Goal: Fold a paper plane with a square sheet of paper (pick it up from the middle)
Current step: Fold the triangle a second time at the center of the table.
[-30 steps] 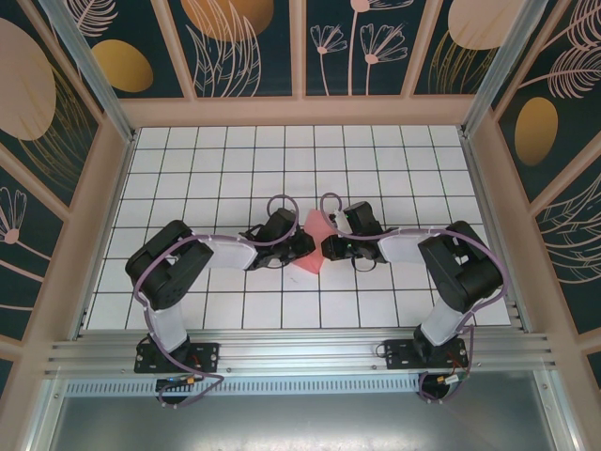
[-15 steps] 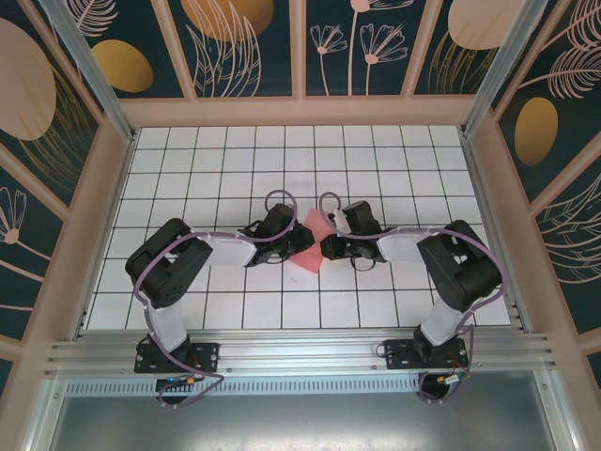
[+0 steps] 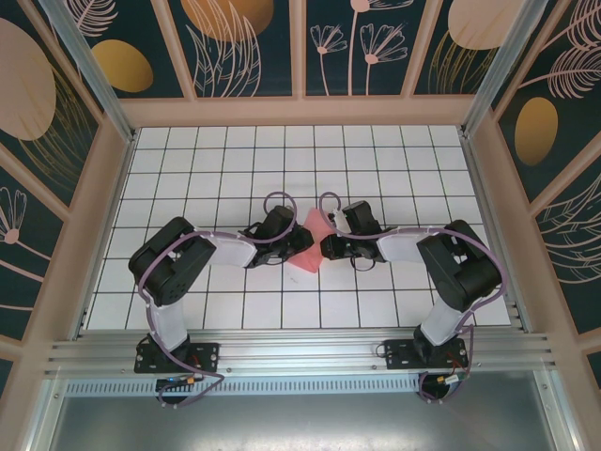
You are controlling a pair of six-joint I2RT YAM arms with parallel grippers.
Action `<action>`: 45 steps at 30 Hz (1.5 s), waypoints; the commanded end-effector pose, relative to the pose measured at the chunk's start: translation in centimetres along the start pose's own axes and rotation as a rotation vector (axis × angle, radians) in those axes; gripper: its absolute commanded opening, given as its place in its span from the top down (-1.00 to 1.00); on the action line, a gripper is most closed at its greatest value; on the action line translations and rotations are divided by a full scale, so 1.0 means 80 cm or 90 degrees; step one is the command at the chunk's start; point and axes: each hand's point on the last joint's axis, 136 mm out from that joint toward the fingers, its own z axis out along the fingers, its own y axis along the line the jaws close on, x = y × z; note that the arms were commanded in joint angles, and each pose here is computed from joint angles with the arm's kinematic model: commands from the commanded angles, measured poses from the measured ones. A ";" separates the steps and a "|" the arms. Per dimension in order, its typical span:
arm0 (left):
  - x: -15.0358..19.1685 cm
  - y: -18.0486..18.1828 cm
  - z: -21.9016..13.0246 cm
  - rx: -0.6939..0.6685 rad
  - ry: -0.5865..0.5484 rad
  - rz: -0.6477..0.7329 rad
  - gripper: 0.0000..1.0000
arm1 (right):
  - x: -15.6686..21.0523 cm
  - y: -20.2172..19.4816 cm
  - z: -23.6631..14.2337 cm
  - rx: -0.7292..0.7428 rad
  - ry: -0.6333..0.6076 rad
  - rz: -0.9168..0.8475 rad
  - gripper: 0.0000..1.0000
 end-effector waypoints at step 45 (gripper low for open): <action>0.045 -0.027 -0.030 0.076 0.064 -0.038 0.67 | 0.013 -0.008 0.009 0.026 0.027 0.023 0.73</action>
